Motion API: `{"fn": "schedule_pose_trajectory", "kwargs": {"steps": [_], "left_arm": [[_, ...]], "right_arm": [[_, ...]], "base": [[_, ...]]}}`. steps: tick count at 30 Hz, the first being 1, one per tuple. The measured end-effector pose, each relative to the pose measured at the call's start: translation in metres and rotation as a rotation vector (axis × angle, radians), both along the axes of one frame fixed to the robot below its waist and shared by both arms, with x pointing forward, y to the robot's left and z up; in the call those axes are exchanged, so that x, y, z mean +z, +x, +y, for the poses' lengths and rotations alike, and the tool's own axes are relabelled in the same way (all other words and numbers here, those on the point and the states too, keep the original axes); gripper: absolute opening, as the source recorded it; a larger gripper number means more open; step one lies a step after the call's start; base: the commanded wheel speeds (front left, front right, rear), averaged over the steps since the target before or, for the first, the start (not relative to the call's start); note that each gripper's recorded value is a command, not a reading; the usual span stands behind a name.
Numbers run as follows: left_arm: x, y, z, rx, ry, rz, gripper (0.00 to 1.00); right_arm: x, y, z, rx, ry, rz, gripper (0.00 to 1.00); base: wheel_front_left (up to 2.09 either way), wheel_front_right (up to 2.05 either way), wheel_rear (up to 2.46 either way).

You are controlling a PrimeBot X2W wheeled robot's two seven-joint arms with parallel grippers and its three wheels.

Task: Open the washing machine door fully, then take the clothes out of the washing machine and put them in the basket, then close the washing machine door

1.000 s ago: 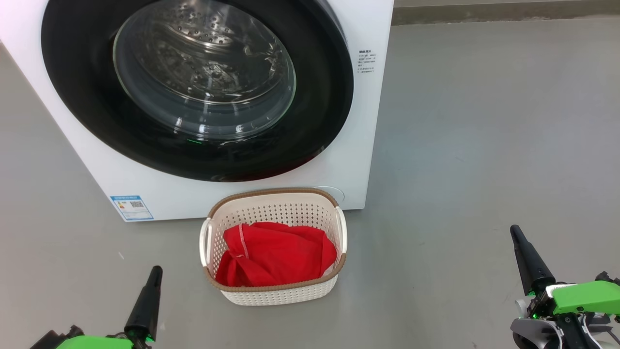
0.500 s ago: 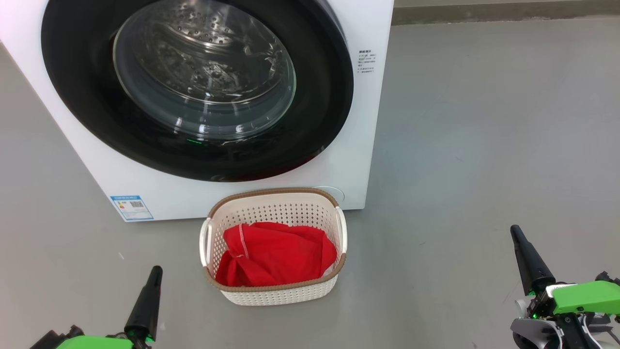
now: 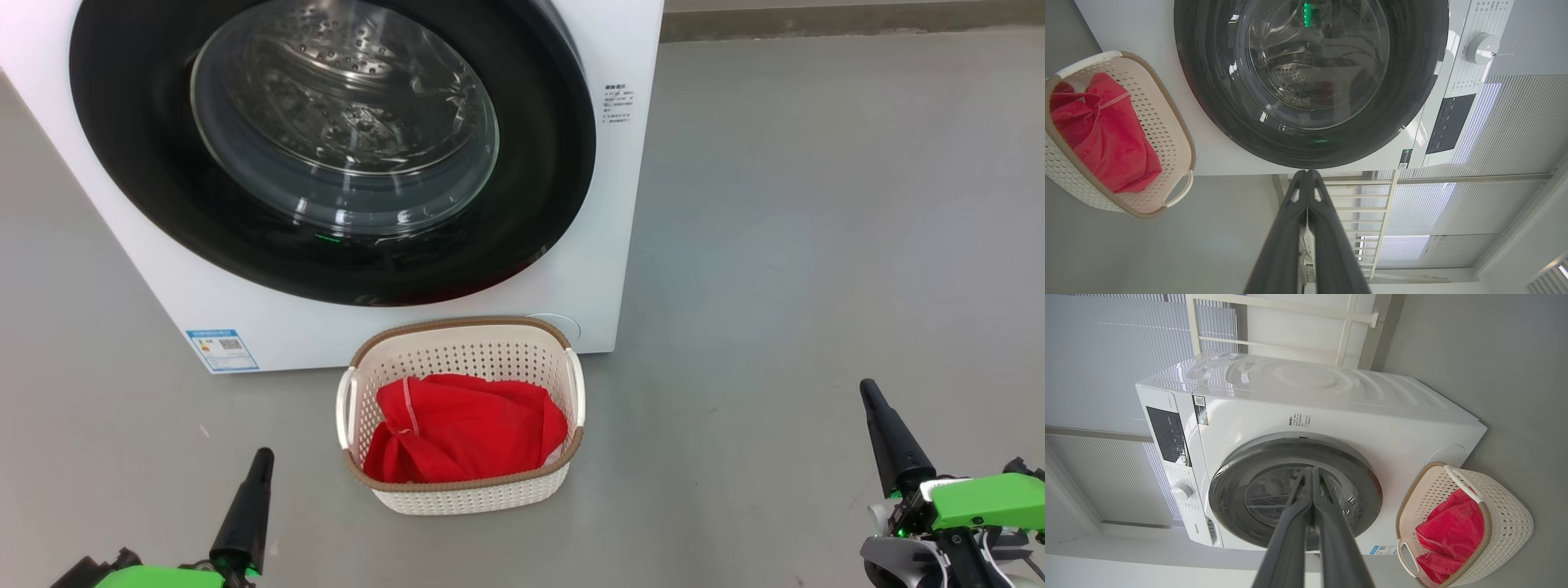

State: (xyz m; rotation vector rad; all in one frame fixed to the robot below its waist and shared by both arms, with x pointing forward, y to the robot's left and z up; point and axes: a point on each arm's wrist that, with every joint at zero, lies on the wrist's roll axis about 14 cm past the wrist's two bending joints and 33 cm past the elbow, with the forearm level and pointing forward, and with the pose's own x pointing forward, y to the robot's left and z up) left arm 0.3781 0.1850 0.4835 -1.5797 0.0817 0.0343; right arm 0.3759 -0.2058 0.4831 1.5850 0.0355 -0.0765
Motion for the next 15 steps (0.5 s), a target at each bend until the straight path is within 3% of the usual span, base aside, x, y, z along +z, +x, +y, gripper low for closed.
{"fn": "schedule_pose_trajectory", "kwargs": {"steps": [15], "left_arm": [[0.0000, 0.0000, 0.0000, 0.000, 0.000, 0.000, 0.00]], "right_arm": [[-0.0001, 0.0000, 0.0004, 0.002, 0.000, 0.000, 0.00]], "base": [[0.00, 0.00, 0.00]]}}
